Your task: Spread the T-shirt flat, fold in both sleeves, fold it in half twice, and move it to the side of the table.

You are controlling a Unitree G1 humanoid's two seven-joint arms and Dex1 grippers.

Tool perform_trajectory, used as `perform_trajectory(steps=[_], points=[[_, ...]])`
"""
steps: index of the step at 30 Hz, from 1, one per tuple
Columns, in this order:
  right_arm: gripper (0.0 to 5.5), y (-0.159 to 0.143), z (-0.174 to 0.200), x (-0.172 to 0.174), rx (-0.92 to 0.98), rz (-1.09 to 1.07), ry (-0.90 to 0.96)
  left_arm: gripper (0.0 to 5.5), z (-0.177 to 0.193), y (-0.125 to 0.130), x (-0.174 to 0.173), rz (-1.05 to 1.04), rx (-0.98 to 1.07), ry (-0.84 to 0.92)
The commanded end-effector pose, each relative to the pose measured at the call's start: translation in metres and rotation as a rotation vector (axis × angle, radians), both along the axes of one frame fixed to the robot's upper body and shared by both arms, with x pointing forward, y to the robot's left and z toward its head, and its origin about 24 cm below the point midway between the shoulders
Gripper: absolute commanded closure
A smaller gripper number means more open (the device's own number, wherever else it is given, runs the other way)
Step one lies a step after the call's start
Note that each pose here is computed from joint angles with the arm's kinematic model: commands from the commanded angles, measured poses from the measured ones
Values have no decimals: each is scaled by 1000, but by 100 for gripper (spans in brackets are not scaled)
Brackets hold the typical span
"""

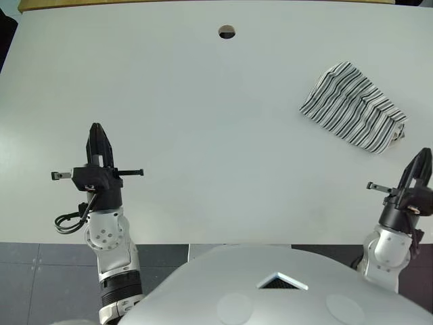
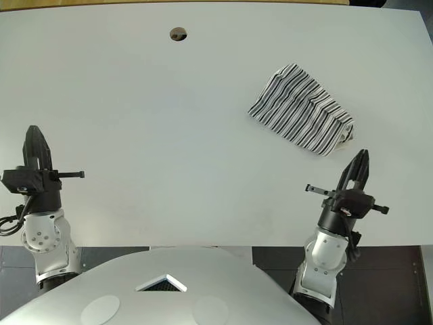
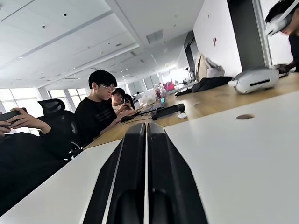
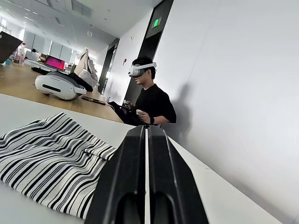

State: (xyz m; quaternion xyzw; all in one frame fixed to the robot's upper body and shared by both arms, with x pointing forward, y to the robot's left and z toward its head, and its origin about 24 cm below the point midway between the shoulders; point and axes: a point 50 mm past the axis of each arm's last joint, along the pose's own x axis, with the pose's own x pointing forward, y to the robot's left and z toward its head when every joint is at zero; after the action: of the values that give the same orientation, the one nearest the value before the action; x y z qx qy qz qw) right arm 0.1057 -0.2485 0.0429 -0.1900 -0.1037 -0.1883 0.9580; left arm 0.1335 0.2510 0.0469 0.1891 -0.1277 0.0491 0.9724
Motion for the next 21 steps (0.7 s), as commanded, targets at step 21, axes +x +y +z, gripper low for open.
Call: perform_trajectory(steps=[21], points=[[540,8,5,6,-89,-15,16,539,1,0,-3,24,86,24]])
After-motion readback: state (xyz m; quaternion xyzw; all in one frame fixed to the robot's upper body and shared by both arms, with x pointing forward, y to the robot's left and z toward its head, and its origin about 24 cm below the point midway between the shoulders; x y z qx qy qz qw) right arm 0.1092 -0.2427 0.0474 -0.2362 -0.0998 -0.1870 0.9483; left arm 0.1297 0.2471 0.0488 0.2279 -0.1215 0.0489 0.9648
